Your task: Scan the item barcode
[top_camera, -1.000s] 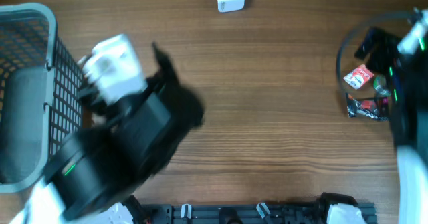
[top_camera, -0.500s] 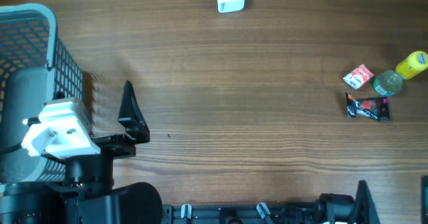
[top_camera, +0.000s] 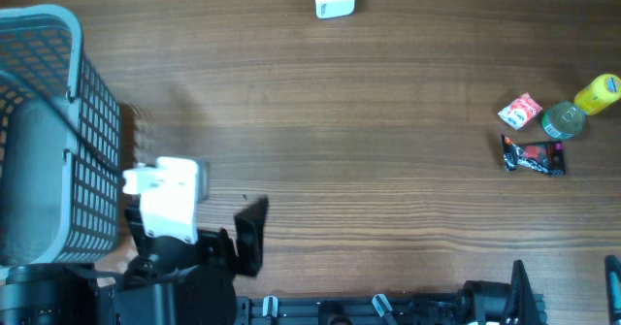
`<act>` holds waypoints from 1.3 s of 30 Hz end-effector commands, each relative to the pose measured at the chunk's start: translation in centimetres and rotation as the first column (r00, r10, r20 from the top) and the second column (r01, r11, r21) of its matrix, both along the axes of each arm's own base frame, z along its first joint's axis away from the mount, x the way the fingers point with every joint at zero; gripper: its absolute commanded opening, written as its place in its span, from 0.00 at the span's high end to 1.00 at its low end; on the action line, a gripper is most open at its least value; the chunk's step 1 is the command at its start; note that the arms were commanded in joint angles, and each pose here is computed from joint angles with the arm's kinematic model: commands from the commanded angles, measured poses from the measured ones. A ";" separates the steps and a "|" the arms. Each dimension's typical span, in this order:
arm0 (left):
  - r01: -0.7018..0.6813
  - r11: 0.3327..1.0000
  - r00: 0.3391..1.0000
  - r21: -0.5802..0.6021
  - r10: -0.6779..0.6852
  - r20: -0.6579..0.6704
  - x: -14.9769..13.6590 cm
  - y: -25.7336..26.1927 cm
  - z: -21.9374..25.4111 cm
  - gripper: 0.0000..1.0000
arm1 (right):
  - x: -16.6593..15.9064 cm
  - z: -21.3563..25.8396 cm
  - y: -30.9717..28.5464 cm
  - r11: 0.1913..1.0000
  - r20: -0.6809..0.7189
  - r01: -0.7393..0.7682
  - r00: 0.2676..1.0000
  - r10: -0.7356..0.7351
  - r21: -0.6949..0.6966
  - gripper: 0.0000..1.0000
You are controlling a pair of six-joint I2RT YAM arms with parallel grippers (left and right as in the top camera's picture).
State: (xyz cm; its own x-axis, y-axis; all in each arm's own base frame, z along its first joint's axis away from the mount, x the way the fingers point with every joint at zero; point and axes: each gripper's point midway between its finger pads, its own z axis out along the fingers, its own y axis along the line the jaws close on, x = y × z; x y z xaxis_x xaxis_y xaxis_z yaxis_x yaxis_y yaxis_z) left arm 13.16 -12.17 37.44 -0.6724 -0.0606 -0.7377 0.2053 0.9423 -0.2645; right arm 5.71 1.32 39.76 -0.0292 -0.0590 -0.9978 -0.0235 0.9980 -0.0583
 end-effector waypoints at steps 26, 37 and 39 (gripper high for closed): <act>0.135 0.990 0.967 -0.048 -0.142 -0.212 -3.5 -2.0 -2.2 0.00 | 18.6 -18.3 0.0 0.985 0.193 -0.076 0.980 0.046 0.156 0.00; 0.135 0.990 0.967 -0.048 -0.142 -0.212 -3.5 -2.0 -2.2 0.00 | 18.9 -22.2 0.2 0.980 0.028 -0.060 0.998 0.056 0.191 0.00; 0.135 0.990 0.967 -0.048 -0.142 -0.212 -3.5 -2.0 -2.2 0.00 | 18.9 -22.2 0.2 0.980 0.029 -0.060 0.998 0.055 0.191 0.00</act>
